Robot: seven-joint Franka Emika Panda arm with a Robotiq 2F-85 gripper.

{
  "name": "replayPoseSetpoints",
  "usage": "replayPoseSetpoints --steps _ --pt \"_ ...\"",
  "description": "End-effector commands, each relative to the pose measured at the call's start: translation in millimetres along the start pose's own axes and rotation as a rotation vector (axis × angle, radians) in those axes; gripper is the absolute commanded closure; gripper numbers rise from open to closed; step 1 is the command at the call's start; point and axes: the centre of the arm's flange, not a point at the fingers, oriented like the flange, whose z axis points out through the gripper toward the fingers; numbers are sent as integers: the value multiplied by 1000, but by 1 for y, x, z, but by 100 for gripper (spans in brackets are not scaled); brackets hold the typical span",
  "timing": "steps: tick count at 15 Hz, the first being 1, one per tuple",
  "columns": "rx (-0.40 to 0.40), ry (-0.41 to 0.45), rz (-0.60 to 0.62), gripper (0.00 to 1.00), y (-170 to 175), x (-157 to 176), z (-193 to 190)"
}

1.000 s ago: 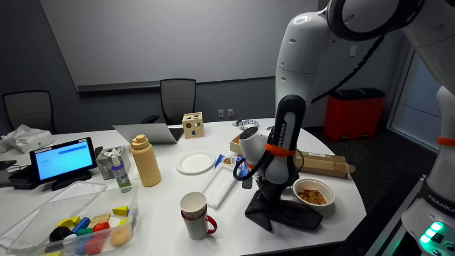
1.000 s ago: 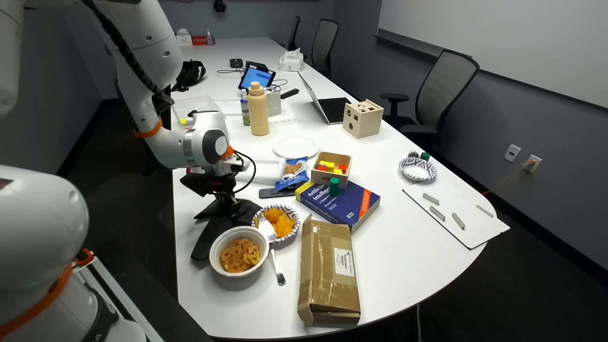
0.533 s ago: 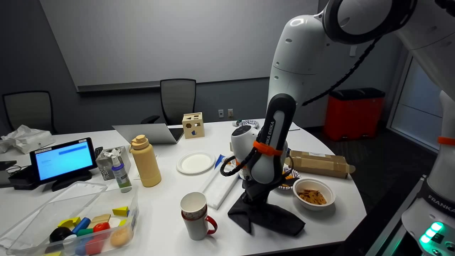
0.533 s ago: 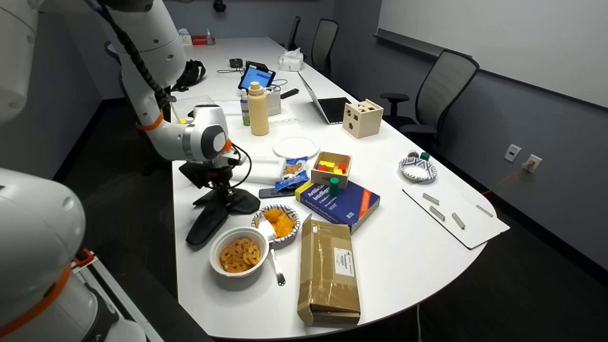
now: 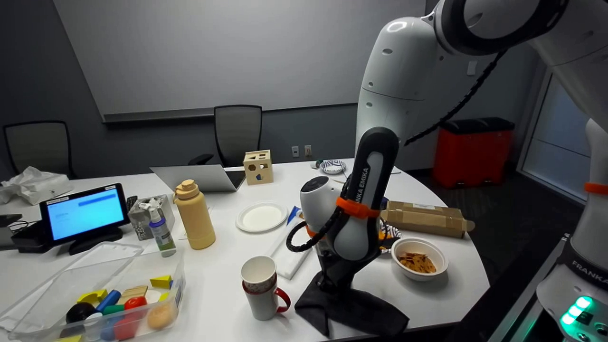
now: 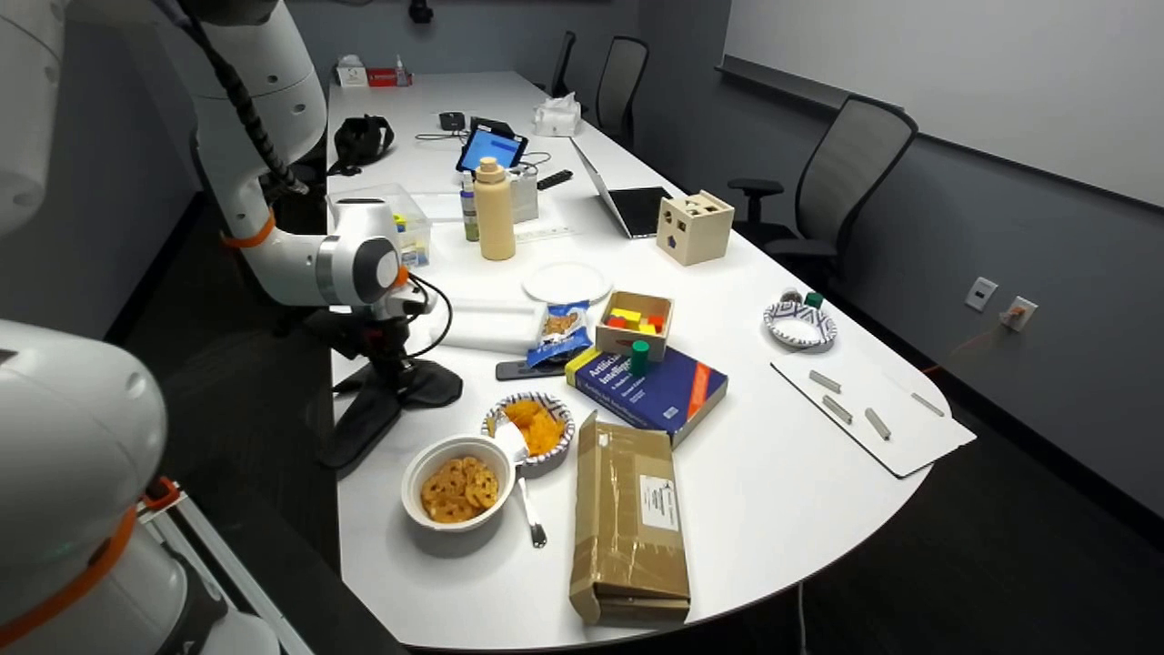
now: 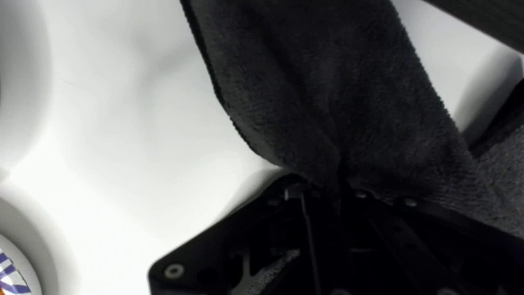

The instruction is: Wipe the section of the table near the bowls using the grey rag

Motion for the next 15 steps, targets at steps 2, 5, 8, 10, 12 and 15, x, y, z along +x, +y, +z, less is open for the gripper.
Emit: replayPoseSetpoints --steps 2,5,8,10,12,15 --pt "-181 -30 -41 98 25 -31 6" --pt "-262 -19 -20 98 49 -31 12" --pt "-235 21 4 98 61 -21 21" --pt "-190 46 25 98 60 -12 29" --pt "-155 81 62 98 59 -2 30" --pt "-98 106 112 98 55 16 31"
